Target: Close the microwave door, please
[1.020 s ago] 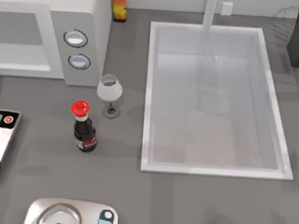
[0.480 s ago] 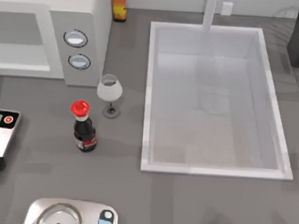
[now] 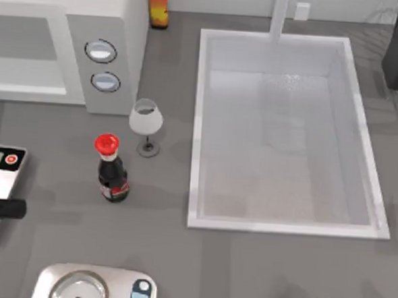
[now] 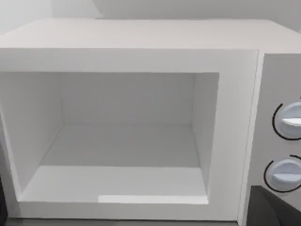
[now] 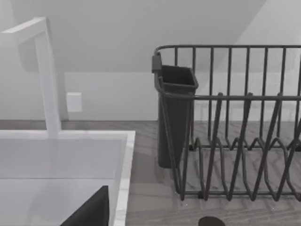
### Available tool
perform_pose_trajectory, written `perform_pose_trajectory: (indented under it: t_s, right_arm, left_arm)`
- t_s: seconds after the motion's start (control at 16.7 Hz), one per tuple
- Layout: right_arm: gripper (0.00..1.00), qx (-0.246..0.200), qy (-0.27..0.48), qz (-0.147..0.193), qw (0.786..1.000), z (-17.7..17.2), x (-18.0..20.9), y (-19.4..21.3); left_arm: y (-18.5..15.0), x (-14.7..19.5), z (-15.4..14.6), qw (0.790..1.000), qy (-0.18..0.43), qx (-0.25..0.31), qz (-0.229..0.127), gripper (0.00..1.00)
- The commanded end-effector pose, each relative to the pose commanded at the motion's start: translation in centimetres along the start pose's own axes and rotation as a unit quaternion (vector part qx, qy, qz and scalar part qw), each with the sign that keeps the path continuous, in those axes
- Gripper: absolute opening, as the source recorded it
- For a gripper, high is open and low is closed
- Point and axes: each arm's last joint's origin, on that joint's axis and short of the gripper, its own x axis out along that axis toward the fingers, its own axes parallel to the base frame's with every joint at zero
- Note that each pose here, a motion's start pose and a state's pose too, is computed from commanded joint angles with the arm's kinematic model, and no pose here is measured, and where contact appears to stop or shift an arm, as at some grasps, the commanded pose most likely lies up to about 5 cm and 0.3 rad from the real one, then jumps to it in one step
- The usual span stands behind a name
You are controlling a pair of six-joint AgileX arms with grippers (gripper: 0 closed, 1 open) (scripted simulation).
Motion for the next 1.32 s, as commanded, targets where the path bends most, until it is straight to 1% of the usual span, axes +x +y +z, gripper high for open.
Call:
perform_pose_trajectory:
  t_s: [0.24, 0.6, 0.84, 1.14, 1.32]
  right_arm:
    - [1.00, 0.000, 0.000, 0.000, 1.000, 0.0, 0.0, 0.0]
    - [1.00, 0.000, 0.000, 0.000, 1.000, 0.0, 0.0, 0.0]
    - [1.00, 0.000, 0.000, 0.000, 1.000, 0.0, 0.0, 0.0]
    - [1.00, 0.000, 0.000, 0.000, 1.000, 0.0, 0.0, 0.0]
    - [1.00, 0.000, 0.000, 0.000, 1.000, 0.0, 0.0, 0.0]
  left_arm:
    - [-0.1, 0.0, -0.2, 1.000, 0.001, 0.000, 0.000, 0.00]
    - [-1.6, -0.1, -1.1, 1.000, 0.000, 0.000, 0.000, 0.00]
    - [-1.6, -0.1, -0.9, 1.000, -0.002, -0.001, 0.000, 0.00]
    - [-3.2, -0.1, -0.4, 1.000, -0.002, -0.001, 0.000, 0.00]
    - [-3.5, 0.0, -0.3, 1.000, -0.002, -0.001, 0.000, 0.00]
